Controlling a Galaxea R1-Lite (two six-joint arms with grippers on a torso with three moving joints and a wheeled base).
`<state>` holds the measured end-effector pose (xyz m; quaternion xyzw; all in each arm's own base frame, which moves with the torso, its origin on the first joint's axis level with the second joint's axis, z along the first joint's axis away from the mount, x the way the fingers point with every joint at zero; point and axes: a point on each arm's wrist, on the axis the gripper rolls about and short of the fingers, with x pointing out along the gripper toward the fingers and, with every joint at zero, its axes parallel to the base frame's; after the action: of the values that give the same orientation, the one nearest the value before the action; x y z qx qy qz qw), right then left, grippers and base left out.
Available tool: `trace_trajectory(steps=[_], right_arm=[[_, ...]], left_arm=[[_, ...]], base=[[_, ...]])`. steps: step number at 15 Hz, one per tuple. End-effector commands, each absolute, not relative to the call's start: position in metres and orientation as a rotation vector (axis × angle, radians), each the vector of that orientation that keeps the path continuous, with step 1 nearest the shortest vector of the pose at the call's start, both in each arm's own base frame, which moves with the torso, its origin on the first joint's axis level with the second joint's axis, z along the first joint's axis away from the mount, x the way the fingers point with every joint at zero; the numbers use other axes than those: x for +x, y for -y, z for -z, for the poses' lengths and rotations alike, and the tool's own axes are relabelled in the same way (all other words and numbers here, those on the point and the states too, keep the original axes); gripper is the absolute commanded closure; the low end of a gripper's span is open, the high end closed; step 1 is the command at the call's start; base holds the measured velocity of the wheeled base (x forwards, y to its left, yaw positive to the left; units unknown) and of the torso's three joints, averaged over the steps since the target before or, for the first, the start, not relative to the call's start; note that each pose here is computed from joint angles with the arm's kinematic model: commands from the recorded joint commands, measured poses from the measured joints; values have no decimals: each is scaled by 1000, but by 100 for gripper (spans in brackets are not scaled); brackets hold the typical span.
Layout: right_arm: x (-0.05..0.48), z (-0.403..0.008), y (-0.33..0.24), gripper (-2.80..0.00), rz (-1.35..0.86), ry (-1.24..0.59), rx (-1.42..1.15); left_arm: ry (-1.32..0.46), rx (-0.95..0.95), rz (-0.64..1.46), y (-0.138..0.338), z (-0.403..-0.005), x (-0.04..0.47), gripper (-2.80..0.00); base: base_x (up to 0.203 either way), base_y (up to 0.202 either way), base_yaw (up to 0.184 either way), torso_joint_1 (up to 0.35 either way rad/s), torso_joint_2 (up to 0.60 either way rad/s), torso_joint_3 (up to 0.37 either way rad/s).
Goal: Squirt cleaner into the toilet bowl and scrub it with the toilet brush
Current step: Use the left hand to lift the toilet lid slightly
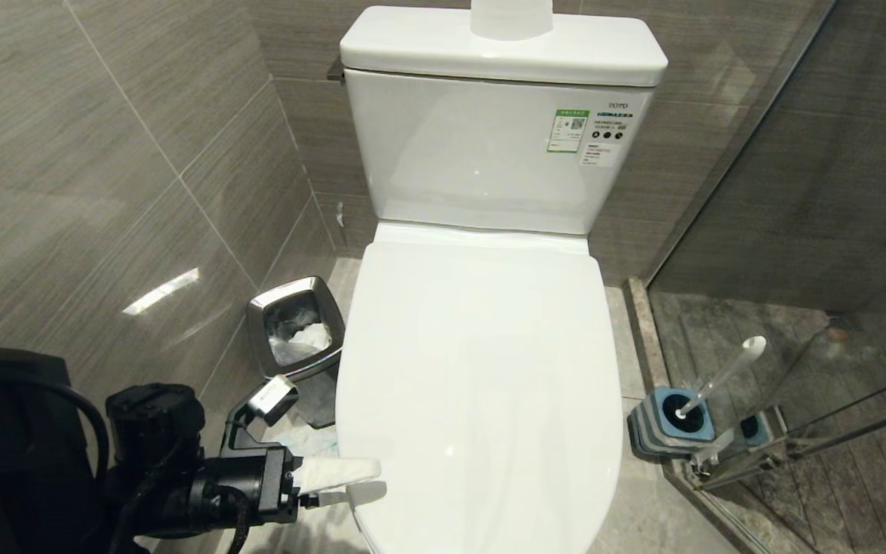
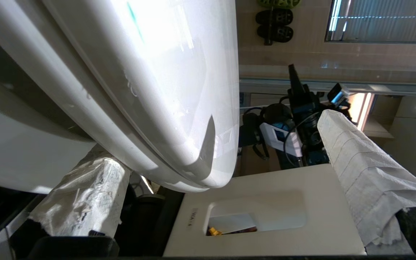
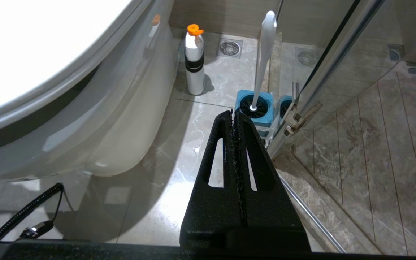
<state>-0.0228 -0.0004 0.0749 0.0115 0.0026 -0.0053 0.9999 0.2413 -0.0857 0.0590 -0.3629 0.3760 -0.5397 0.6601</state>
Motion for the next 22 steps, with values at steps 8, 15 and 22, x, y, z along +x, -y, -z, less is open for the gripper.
trace_trajectory(steps=[8,15,22], right_arm=[[-23,-74,0,0,11,-8,23],[-23,-74,0,0,11,-8,23],[-23,-74,0,0,11,-8,23]], left_arm=[[-754,-819,1237,91,-91,241,-280],[-710,-901,1211,89,-121,238,-280],[-661,-989,1164,97,-140,243,-280]], base=[[0,0,0,0,0,0],[0,0,0,0,0,0],[0,0,0,1,9,-1]])
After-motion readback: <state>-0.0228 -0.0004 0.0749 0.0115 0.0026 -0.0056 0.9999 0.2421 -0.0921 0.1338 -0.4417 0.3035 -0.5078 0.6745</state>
